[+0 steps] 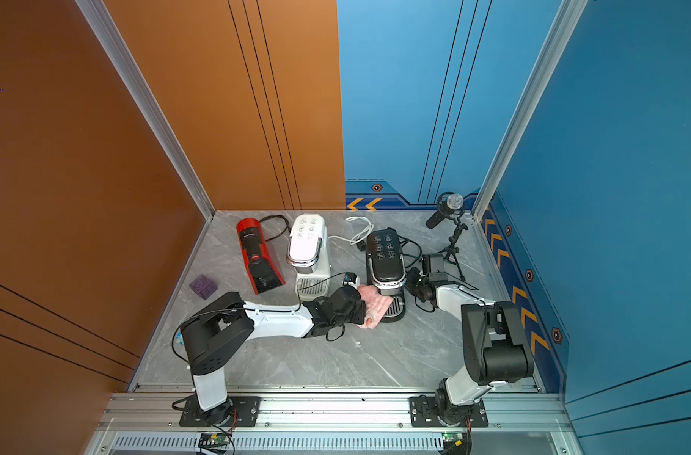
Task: Wipe the surface of a coffee machine
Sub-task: Adjust the coffee machine at the center of the board.
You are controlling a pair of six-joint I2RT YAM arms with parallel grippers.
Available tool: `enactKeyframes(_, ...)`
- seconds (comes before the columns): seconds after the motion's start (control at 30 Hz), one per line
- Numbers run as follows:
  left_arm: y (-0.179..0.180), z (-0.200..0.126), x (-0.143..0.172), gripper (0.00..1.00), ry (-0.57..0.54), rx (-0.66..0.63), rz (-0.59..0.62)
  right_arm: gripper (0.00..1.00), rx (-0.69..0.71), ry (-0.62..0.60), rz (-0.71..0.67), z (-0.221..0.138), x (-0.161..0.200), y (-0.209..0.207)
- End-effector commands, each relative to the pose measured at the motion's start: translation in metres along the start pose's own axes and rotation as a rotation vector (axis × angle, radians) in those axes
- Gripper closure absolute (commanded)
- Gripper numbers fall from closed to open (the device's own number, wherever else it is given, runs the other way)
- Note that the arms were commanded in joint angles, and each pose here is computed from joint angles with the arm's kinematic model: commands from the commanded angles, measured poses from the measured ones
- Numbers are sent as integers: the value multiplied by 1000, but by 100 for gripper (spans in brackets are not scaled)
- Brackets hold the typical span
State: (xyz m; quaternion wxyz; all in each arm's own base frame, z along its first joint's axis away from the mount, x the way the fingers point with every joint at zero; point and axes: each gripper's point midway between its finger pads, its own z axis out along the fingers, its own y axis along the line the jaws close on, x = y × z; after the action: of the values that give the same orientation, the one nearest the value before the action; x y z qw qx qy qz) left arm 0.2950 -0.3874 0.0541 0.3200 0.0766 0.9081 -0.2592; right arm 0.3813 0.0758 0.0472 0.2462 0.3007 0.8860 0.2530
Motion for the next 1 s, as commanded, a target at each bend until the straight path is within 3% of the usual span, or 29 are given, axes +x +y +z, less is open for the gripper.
enactKeyframes(0.0,5,-3,-5,100,-4,-24,28,94,4,25,0,17,9,-1)
enactKeyframes(0.47,5,-16,-27,100,-17,26,7,93,-5,62,0,34,7,2)
enactKeyframes(0.57,-3,-30,-26,100,-3,80,6,88,56,48,57,15,8,-24)
enactKeyframes(0.77,-15,-82,-25,100,8,169,33,63,127,20,107,-41,16,-59)
enactKeyframes(0.97,-15,-145,-29,100,4,223,96,53,41,0,66,-103,24,-40)
